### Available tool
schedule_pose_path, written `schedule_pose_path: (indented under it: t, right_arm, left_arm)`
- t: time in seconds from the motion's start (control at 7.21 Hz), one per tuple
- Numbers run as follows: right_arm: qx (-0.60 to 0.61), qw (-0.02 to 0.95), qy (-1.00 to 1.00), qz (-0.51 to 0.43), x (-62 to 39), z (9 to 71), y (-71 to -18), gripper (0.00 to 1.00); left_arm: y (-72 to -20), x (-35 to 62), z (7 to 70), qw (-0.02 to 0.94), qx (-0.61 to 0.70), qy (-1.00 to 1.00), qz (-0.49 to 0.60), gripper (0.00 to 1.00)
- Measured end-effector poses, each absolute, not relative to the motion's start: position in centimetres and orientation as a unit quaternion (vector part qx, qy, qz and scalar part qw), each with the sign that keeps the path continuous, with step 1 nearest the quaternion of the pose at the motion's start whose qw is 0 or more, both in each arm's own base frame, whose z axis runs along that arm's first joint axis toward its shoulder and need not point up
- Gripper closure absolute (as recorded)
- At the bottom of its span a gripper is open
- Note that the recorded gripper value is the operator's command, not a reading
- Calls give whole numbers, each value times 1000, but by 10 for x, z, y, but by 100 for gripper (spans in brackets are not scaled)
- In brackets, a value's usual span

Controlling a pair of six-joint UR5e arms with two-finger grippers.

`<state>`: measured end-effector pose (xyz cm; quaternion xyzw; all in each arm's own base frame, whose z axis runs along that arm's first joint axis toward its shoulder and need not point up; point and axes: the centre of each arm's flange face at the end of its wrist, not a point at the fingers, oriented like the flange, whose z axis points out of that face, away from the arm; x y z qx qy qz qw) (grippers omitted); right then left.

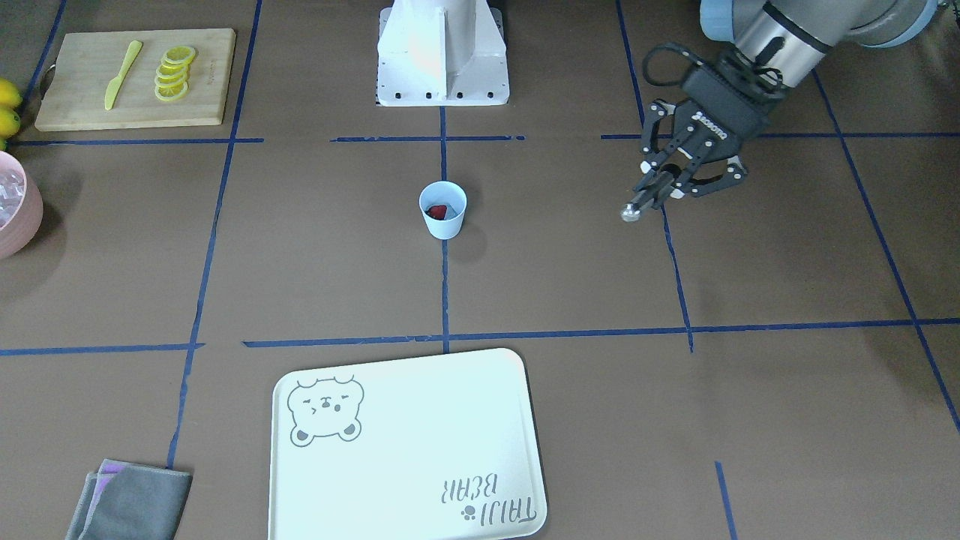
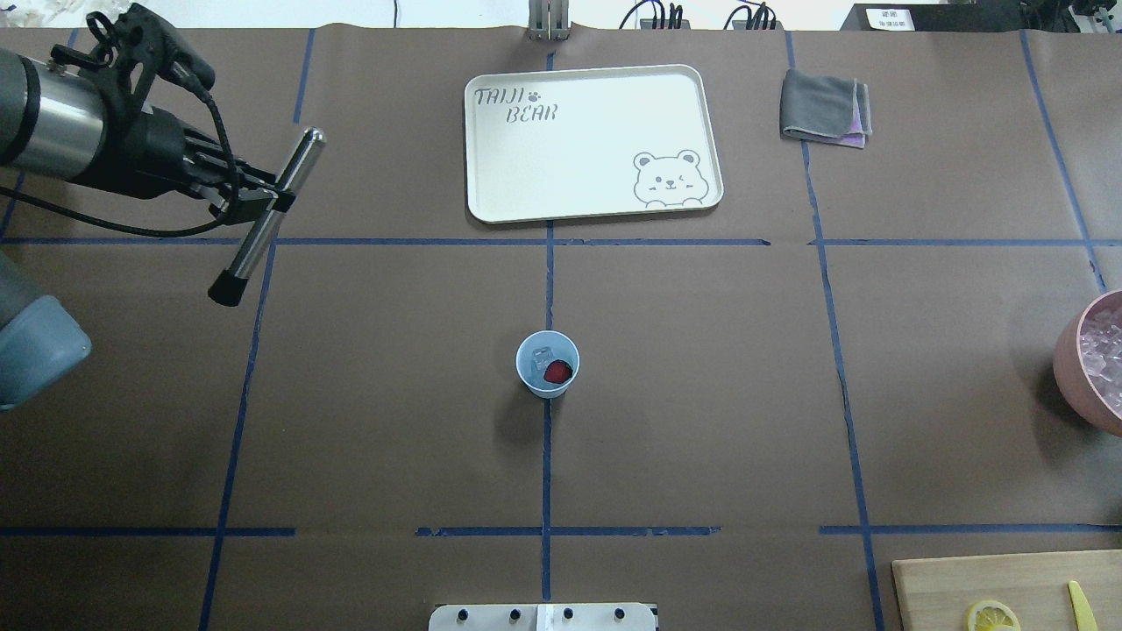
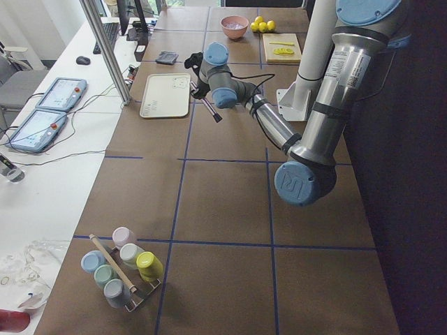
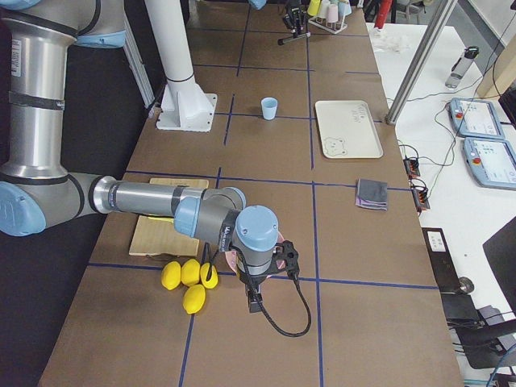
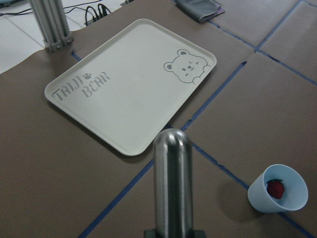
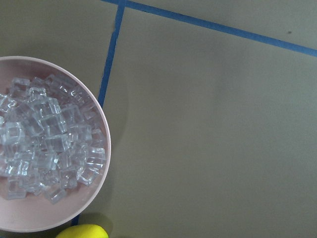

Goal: Mash ice and strawberries in cup
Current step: 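Lift the pestle out of the cup and carry it back, then lower the pestle onto the table and release it with the left gripper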

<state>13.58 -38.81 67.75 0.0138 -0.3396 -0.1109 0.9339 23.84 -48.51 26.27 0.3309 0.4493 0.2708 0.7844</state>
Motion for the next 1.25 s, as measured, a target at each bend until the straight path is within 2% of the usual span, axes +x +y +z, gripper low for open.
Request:
schedule_pose_path:
  t: [0.28,0.55,1.25]
  right_arm:
    - [18,934,-339,-109,138,674,-388,0]
    - [19,934,-339,-108,139,673,-388,0]
    - [21,934,-339,-109,139,673,-387,0]
  left_arm:
    - [-507,188,298,822,294,381,303,100]
    - [-502,146,357,861,230,350,289,100]
    - [-451,80,520,936,33,325,130,100]
